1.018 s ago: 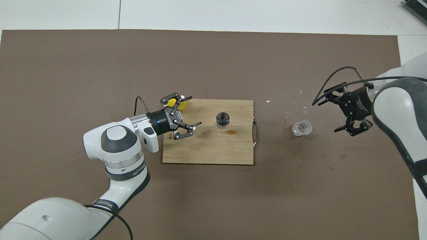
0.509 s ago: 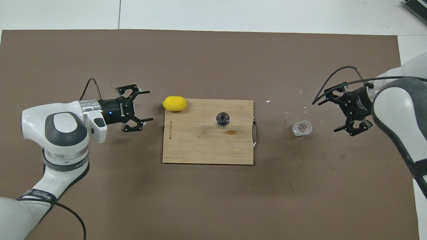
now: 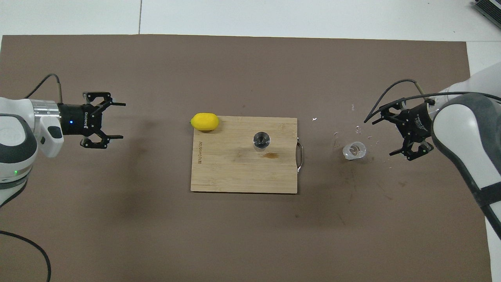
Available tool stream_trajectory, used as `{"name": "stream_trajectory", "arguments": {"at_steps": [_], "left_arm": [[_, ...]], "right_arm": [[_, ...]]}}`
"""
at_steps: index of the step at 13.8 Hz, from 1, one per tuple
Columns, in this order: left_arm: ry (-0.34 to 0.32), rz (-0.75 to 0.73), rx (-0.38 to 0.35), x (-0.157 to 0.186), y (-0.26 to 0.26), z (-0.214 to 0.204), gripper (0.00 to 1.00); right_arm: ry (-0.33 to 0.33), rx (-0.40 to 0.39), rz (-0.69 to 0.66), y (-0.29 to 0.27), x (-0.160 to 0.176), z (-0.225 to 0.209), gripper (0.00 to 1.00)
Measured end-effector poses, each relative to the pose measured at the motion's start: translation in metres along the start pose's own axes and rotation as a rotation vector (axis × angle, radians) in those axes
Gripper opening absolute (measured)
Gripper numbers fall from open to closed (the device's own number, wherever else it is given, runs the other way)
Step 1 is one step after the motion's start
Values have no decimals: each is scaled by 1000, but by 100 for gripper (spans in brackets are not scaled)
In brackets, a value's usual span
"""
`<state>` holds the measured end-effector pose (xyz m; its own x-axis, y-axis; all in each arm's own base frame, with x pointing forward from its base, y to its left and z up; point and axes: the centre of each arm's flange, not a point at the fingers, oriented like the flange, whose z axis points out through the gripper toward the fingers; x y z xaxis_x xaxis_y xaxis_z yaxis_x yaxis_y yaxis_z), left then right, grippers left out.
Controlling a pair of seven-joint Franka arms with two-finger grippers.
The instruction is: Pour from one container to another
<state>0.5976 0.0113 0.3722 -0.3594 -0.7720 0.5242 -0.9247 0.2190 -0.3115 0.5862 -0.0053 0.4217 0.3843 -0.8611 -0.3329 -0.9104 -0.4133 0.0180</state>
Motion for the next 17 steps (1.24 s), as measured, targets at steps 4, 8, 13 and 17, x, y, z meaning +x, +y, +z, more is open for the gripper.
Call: {"name": "stream_trajectory", "arguments": {"at_steps": [4, 8, 13, 17], "left_arm": [[-66, -28, -87, 21, -32, -48, 100], [-127, -96, -145, 55, -57, -100, 100], [-249, -278, -169, 90, -73, -160, 100], [-361, -533, -138, 119, -63, -196, 100]], "right_arm": [[-81, 39, 92, 13, 29, 13, 99], [-151, 87, 160, 26, 65, 36, 96], [-210, 106, 210, 39, 77, 79, 96], [-282, 132, 209, 63, 106, 103, 96]]}}
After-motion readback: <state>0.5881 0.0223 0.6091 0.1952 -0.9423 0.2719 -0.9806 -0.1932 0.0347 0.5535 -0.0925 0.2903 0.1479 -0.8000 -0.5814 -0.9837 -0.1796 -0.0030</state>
